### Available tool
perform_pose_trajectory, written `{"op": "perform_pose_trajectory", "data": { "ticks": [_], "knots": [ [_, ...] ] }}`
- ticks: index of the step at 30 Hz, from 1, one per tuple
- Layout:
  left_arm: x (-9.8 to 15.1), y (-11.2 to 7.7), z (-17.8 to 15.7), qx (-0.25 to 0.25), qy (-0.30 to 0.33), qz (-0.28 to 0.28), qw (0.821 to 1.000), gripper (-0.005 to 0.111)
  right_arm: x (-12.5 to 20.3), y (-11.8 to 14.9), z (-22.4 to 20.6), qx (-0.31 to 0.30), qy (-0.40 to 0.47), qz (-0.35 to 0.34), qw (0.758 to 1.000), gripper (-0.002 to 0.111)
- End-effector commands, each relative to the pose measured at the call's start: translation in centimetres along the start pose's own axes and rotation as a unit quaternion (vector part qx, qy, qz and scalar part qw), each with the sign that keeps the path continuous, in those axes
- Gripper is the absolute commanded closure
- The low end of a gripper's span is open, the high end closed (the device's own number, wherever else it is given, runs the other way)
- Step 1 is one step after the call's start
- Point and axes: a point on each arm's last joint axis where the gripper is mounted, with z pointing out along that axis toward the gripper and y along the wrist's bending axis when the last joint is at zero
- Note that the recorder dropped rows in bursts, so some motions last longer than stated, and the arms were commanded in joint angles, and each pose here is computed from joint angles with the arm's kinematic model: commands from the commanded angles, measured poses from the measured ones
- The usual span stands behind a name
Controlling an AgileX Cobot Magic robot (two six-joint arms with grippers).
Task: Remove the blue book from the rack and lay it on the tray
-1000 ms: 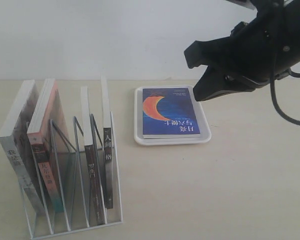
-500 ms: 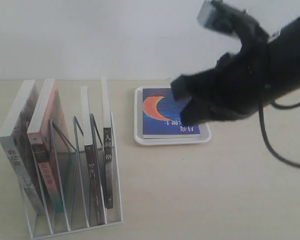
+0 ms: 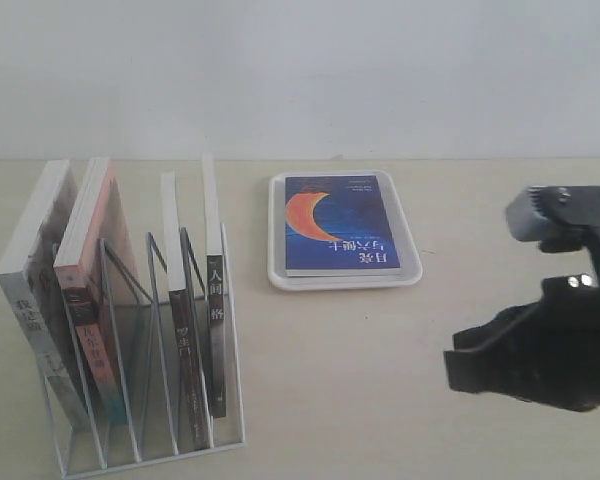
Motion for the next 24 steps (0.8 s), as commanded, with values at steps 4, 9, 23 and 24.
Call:
{"op": "perform_pose_trajectory", "data": {
  "ticks": [4,9,23,24],
  "knots": [
    [0.1,0.0,0.0,-0.002,0.000,0.002,1.000,0.102,3.9,-0.7,-4.3,-0.012,-0.105,-0.022,0.994,0.108],
    [0.1,0.0,0.0,-0.002,0.000,0.002,1.000,0.102,6.0,-1.1,-6.4,-0.021,-0.177,-0.056,0.982,0.108],
    [0.1,0.0,0.0,-0.002,0.000,0.002,1.000,0.102,10.2,-2.9,-8.0,0.008,-0.324,-0.049,0.945,0.108],
    [0.1,0.0,0.0,-0.002,0.000,0.002,1.000,0.102,10.3,-3.0,-8.1,0.016,-0.335,-0.046,0.941,0.108]
  ]
}}
